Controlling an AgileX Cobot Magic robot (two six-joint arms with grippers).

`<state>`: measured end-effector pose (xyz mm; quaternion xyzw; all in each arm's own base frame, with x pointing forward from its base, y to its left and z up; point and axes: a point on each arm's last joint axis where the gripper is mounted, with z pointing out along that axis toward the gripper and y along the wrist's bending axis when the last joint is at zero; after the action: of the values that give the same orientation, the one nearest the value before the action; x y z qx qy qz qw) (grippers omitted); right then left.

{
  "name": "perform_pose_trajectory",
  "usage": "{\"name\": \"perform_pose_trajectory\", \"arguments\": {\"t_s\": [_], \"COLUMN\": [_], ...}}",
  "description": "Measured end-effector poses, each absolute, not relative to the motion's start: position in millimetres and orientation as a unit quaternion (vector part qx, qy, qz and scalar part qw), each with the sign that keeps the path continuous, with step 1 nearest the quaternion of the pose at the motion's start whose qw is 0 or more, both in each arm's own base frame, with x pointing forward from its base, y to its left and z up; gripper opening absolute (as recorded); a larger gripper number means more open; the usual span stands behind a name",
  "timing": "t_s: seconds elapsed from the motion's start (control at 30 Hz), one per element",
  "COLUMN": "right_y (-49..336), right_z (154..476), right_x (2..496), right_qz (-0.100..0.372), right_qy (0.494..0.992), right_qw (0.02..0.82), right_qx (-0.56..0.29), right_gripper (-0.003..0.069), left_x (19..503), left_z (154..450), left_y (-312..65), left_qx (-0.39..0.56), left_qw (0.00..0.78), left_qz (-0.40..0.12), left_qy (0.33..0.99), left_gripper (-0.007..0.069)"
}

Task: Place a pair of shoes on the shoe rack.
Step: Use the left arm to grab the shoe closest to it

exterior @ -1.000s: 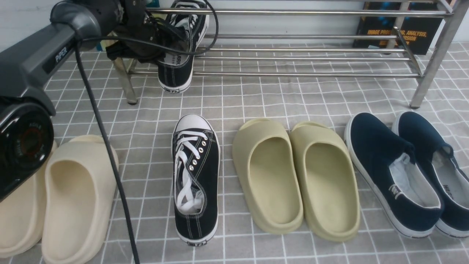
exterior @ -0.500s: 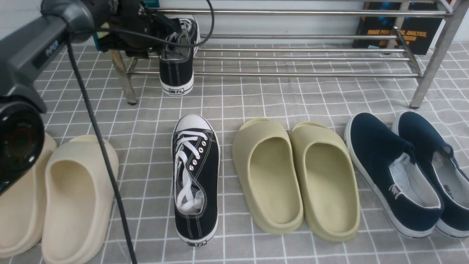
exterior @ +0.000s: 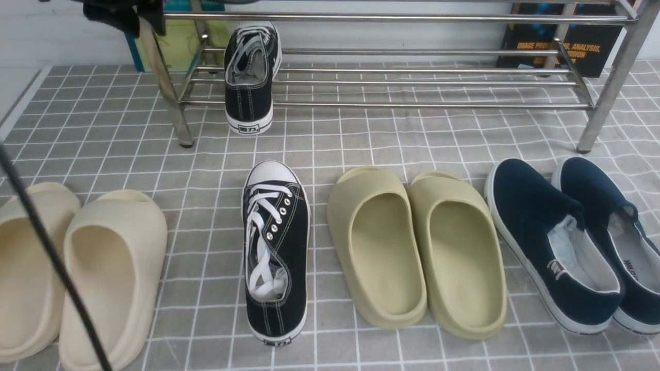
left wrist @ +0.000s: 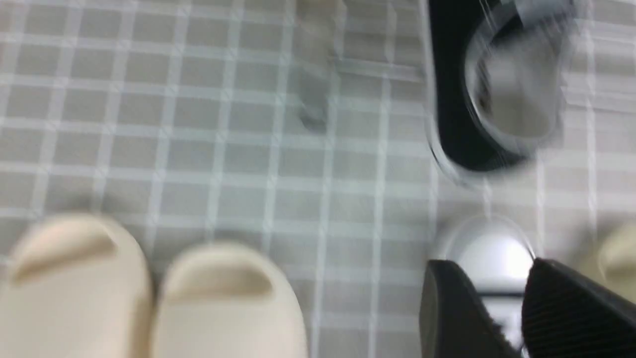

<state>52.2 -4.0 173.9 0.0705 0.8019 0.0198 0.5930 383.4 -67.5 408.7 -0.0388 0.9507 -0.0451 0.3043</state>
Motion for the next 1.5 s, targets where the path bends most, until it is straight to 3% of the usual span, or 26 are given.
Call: {"name": "perform_pose_trajectory", "arguments": {"t_s": [0.2,0.33,0.5,1.1,1.2,1.4,1.47,1.5], "right_y": [-4,-4,-4,-4,-4,-4,-4,-4], "right_z": [174,174,174,174,174,174,174,174], "right_x": [52,52,52,52,52,52,52,52], "right_qz": [0.02,0.02,0.02,0.02,0.02,0.02,0.02,0.02], "right_qy": [0.802,0.802,0.802,0.802,0.802,0.802,0.802,0.802], "right_qw": [0.593,0.593,0.593,0.593,0.593,0.593,0.593,0.593], "right_qx": [0.07,0.07,0.07,0.07,0.07,0.07,0.07,0.07], "right_gripper": [0.0246,0.0246,0.0246,0.0246,0.0246,0.0246,0.0246,0.0246], "left_x": [327,295,259,295,297,297,296,295], "left_z": [367,342,291,189,183,185,189,191], "left_y": [-73,-80,-115,-146,-147,-149,-148,-148], "left_qx": [-0.026,-0.013,0.031,0.015,0.015,0.007,0.006,0.006], "left_qw": [0.201,0.179,0.136,0.086,0.08,0.08,0.086,0.088], "left_qz": [-0.104,-0.107,-0.11,-0.057,-0.055,-0.065,-0.067,-0.069], "left_qy": [0.974,0.978,0.984,0.995,0.995,0.995,0.994,0.994], "left_gripper": [0.0232,0.0233,0.0235,0.0237,0.0235,0.0115,0.0002,-0.0013]}}
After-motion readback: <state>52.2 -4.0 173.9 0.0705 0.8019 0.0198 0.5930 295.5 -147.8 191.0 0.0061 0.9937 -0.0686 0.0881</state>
